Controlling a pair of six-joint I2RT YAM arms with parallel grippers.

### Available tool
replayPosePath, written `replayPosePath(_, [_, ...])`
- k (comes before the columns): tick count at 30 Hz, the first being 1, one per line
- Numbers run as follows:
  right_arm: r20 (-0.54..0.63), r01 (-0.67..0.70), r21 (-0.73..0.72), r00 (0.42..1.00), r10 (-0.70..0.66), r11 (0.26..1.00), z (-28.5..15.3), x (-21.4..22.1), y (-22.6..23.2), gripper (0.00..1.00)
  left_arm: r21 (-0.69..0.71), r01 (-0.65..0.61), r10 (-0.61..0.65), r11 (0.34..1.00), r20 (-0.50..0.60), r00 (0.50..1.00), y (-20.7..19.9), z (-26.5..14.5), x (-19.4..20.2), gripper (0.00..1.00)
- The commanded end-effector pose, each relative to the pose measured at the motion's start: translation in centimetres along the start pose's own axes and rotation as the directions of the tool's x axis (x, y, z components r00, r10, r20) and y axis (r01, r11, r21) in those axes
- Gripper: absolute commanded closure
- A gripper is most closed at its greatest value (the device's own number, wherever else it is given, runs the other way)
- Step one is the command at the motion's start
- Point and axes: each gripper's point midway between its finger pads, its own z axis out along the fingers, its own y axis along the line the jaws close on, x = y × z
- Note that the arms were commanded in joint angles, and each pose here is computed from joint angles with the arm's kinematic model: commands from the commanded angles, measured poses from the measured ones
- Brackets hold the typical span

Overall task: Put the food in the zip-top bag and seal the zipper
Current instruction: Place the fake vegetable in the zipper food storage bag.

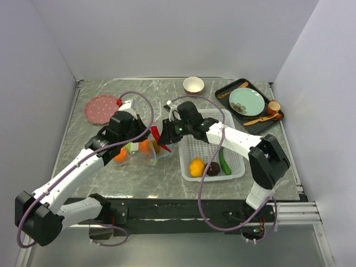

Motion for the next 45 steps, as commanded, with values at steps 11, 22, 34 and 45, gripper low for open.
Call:
replayPosePath(11, [0.183,-0.134,-0.041,0.973,0.140,0.990,2.0,-4.6,1.5,0.83,0.077,-0.007,0.006,0.997,0.008,1.000,-1.5,0.1,-0.5,0.90])
replayPosePath(22, [0.153,-0.253,-0.150,0.949,0.275,0.956,4.1,-4.5,3.3,0.83,0.081,0.004,-0.005,0.997,0.012,1.000,-1.7,0.0,-0.6,0.91])
replayPosePath(34, [0.114,-0.227,-0.138,0.963,0.243,0.964,5.3,-3.3,4.9,0.76,0.065,0.018,-0.023,0.998,0.083,0.996,-1.8,-1.2,-2.7,0.90])
replayPosePath(45, [0.140,-0.174,-0.118,0.972,0.190,0.978,4.6,-3.4,5.2,0.38,0.014,0.054,-0.055,0.998,0.164,0.985,-1.0,-2.5,-4.4,0.87])
